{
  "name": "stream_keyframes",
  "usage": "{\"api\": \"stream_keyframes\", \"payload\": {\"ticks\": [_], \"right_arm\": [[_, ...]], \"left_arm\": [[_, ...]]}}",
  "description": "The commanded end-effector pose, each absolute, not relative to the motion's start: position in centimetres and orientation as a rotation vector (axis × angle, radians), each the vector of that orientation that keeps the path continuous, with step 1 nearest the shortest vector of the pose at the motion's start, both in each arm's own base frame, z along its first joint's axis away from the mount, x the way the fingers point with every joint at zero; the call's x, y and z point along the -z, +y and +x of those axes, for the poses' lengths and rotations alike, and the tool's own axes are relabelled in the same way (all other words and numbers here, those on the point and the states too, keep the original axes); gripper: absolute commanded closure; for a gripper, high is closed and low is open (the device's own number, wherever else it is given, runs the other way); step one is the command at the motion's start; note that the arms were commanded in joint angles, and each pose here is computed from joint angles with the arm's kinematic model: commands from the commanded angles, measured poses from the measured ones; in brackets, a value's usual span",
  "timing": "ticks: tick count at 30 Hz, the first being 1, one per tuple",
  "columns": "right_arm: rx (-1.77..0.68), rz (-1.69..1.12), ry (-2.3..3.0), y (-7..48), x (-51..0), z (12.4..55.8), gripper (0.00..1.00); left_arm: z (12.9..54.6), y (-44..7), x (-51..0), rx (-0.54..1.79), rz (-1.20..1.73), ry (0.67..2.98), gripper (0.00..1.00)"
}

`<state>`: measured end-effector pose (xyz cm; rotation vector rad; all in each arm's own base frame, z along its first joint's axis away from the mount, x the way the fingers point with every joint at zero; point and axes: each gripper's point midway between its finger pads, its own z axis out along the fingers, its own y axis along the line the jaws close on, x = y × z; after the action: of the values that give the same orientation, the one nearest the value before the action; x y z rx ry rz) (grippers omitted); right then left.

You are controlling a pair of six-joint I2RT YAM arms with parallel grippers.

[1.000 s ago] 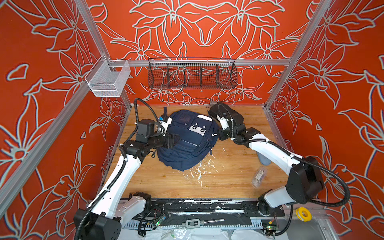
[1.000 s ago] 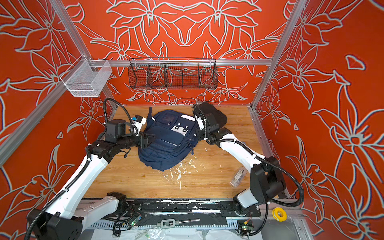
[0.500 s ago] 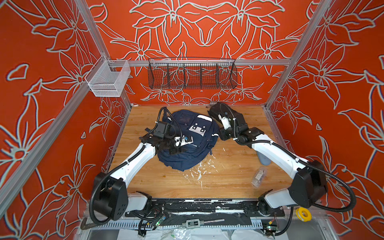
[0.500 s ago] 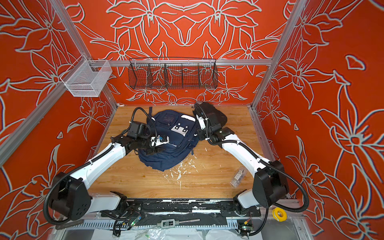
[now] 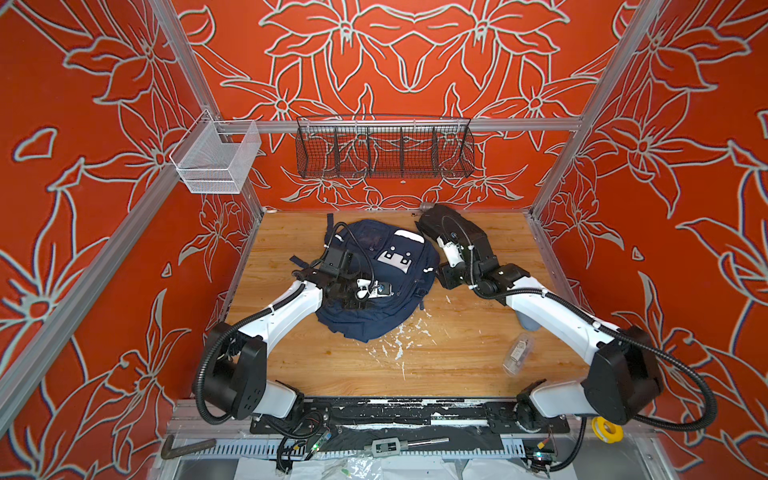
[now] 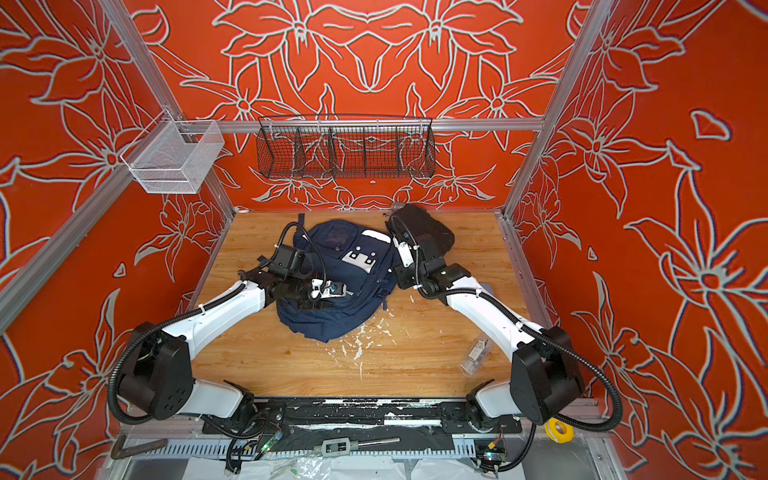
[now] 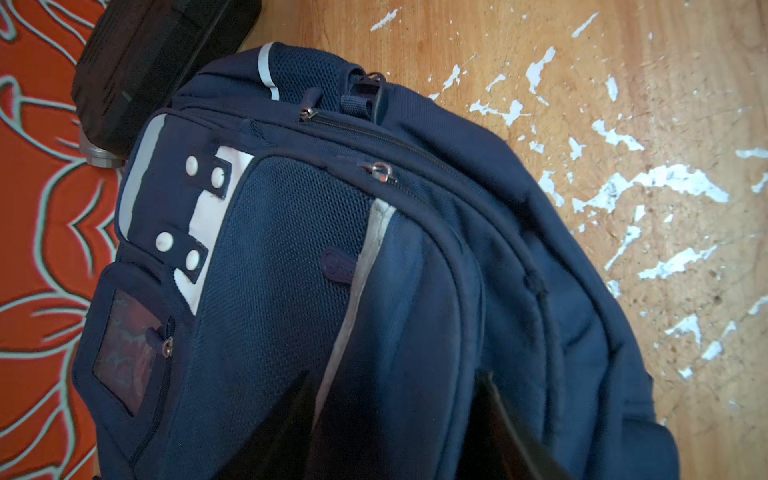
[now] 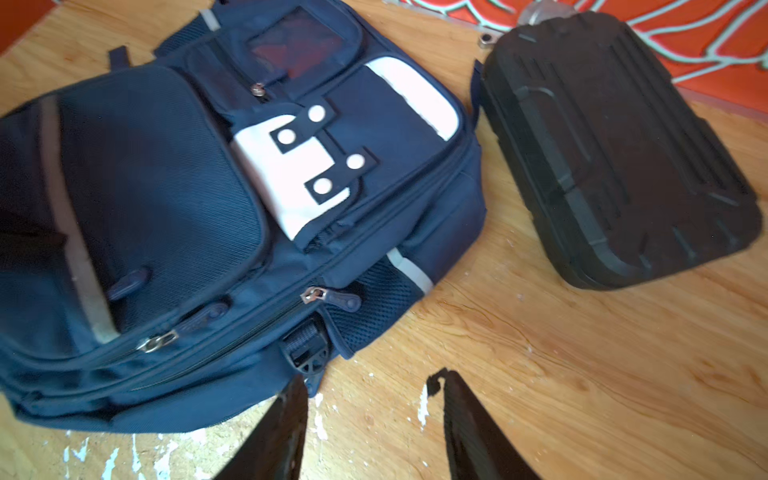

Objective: Pack the student bag

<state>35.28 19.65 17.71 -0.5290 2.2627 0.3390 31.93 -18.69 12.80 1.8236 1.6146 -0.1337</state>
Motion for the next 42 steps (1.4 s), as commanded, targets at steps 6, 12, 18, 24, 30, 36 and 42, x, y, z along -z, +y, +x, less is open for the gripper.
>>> {"api": "stream_keyframes", "payload": {"ticks": [6, 12, 18, 24, 30, 36, 42], "right_arm": [[-0.46, -0.751, 1.964, 22.4, -19.1, 34.2, 0.45], [-0.699, -1.0, 1.803, 26.8, -19.7, 32.4, 0.5], [-0.89, -1.112, 1.779, 30.6, -18.0, 32.5, 0.56], [-0.873, -1.145, 1.825, 32.2, -14.9, 33.5, 0.54], [-0.785, -1.166, 1.861, 32.2, -13.2, 34.9, 0.53], [-0.859, -1.24, 1.854, 32.1, -13.2, 34.5, 0.5], [-0.917, -1.375, 1.899, 32.2, -12.1, 34.0, 0.49]], "left_arm": [[33.4, -19.3, -12.8, 0.076, 1.818, 1.648, 0.87], [33.3, -18.7, -16.0, 0.056, 1.683, 1.662, 1.0], [33.1, -18.0, -16.5, 0.133, 1.576, 1.682, 1.0], [32.7, -17.5, -16.9, 0.177, 1.526, 1.672, 1.0], [32.5, -17.2, -17.1, 0.204, 1.498, 1.664, 1.0], [32.2, -17.1, -16.2, 0.222, 1.526, 1.67, 1.0], [32.5, -16.9, -16.3, 0.223, 1.525, 1.668, 1.0]]}}
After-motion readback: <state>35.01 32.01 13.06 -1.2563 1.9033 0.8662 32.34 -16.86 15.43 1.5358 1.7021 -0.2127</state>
